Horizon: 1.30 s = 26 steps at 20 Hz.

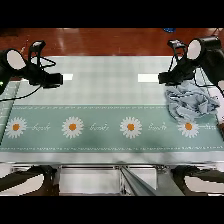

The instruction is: Fold the shirts.

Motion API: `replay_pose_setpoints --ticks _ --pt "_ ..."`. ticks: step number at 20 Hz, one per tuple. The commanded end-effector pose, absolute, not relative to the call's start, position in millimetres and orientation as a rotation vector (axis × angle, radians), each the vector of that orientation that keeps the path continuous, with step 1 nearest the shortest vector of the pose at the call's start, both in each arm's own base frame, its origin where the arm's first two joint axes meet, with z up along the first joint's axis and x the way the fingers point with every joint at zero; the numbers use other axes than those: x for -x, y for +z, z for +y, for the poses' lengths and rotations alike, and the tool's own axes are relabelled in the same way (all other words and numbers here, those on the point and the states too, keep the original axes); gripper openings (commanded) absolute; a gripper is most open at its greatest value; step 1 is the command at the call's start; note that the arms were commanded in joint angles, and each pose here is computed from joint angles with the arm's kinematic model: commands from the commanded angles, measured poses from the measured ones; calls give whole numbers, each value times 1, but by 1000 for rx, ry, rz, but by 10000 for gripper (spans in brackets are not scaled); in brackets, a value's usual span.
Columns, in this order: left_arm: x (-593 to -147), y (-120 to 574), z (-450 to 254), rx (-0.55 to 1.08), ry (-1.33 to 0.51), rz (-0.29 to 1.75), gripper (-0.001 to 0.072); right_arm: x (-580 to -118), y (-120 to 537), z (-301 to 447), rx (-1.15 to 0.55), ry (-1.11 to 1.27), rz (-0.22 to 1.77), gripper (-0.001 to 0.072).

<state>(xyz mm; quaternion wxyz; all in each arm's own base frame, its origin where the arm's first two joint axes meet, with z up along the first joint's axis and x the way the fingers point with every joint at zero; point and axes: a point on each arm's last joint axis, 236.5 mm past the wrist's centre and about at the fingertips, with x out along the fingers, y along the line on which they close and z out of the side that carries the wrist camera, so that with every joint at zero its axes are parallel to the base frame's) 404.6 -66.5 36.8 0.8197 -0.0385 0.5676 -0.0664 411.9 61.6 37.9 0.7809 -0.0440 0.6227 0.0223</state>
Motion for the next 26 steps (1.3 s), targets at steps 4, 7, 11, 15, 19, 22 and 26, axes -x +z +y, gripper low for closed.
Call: replay_pose_setpoints --ticks 4,7,11,15,19,22,26 --pt "-404 37 -66 81 -141 1210 19 -412 38 62 95 49 1345 19" --pt "-404 37 -66 81 -141 1210 18 -412 38 62 95 49 1345 19" --pt "-404 37 -67 82 -142 1210 19 -412 38 62 95 49 1345 19" --pt "-404 37 -66 81 -141 1210 18 -412 38 62 94 49 1345 19" --pt "-423 44 -68 88 -139 1124 19 -442 47 61 111 45 1212 19" --pt "-439 44 -68 91 -135 1071 272 -491 77 23 235 -93 978 388" --pt "-431 25 -63 92 -122 1148 508 -465 81 -79 253 -410 1056 411"
